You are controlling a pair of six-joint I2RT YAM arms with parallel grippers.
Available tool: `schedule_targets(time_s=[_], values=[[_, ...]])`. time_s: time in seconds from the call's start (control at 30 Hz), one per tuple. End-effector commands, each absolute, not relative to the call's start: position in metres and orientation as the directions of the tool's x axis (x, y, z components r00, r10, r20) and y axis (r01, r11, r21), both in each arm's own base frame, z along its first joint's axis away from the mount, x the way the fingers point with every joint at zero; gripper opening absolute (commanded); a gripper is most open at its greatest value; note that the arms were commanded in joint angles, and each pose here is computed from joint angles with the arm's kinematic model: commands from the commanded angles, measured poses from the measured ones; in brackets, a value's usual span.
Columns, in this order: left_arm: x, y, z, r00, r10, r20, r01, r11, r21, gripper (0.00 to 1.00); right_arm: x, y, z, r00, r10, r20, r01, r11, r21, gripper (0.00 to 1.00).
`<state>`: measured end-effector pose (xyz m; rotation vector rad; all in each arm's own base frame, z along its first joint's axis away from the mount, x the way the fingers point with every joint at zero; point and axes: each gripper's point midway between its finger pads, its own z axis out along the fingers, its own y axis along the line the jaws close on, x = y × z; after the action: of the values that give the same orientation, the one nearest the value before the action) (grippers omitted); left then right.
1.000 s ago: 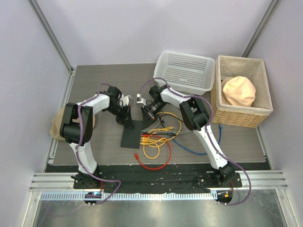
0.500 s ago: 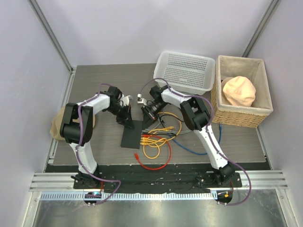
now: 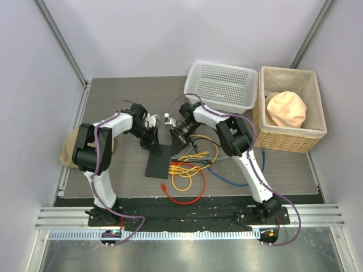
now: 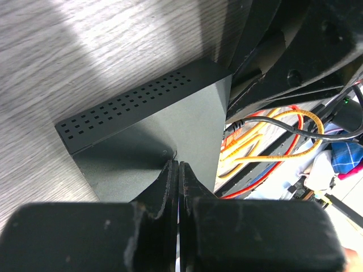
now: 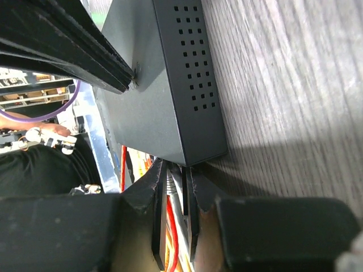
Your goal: Pull the plug from the switch port
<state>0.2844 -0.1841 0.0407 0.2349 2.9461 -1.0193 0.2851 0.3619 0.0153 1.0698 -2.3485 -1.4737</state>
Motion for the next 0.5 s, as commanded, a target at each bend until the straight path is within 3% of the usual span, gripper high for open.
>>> schedule_targets(time_s=[0.0,0.13,0.27,0.4,0.47], values=[[0.279,-0.162,0.007,-0.984,0.173,-0.046,0.173,0.856,-0.487,0.00,0.297,0.309,-0.056,-0.665,-0.739,-0.110,-0.596,0.436,0.674,0.01],[0.278,-0.162,0.007,-0.983,0.175,-0.048,0.177,0.856,-0.486,0.00,0.335,0.316,-0.046,-0.691,-0.693,-0.206,-0.646,0.465,0.605,0.01],[0.278,-0.162,0.006,-0.984,0.174,-0.041,0.172,0.855,-0.490,0.00,0.310,0.306,-0.053,-0.727,-0.674,-0.131,-0.586,0.511,0.629,0.01],[0.280,-0.163,0.007,-0.984,0.174,-0.046,0.174,0.855,-0.489,0.00,0.294,0.290,-0.055,-0.636,-0.764,-0.104,-0.646,0.454,0.614,0.01],[0.281,-0.163,0.007,-0.983,0.176,-0.049,0.177,0.856,-0.486,0.00,0.312,0.284,-0.066,-0.572,-0.811,-0.119,-0.715,0.423,0.557,0.01]])
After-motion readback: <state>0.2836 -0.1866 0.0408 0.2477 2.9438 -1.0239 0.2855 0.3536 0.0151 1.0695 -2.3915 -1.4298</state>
